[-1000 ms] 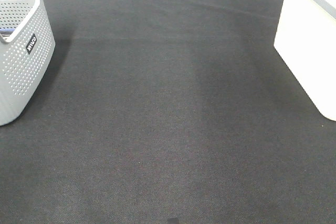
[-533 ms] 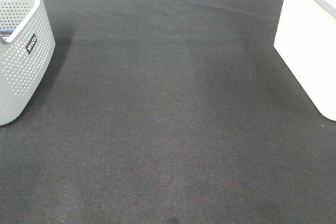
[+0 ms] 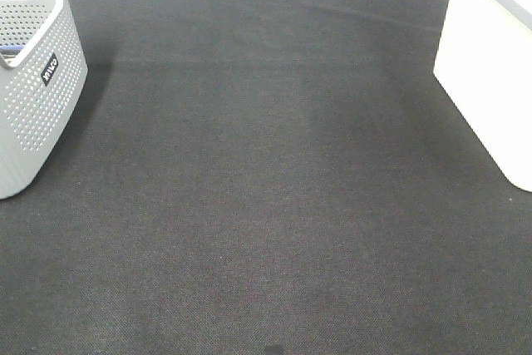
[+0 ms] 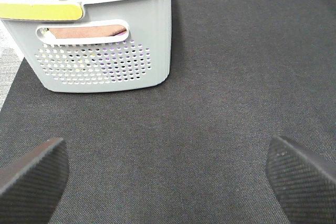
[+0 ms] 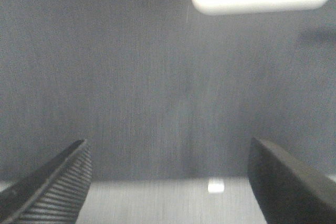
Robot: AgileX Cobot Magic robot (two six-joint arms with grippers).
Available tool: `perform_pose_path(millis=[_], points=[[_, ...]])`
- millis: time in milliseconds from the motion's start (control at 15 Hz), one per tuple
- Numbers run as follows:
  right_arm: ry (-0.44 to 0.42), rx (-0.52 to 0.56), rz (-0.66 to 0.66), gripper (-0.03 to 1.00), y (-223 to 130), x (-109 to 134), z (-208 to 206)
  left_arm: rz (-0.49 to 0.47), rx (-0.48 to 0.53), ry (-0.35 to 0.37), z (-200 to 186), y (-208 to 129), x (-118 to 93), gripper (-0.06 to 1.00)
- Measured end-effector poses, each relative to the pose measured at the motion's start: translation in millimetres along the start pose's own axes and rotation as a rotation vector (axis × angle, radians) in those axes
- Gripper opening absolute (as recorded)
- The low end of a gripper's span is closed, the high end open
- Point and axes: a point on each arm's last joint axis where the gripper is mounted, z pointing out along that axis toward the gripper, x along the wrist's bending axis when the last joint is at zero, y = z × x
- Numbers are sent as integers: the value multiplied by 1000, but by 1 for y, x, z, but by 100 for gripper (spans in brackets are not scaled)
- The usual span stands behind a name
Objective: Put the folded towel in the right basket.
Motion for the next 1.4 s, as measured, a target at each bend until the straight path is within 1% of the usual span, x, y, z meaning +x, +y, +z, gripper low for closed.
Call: perform_pose_path(millis=[200, 267, 1200, 1400], points=[[-7, -165, -2, 77, -15, 1, -11, 0, 0, 0, 0, 0, 0, 97], [-8, -180, -3, 77, -16, 1, -11, 0, 0, 0, 0, 0, 0, 97], [-8, -188, -2, 77, -16, 1, -11, 0, 0, 0, 0, 0, 0, 97], [-10, -212, -3, 77, -18, 1, -13, 0, 0, 0, 0, 0, 0, 97]])
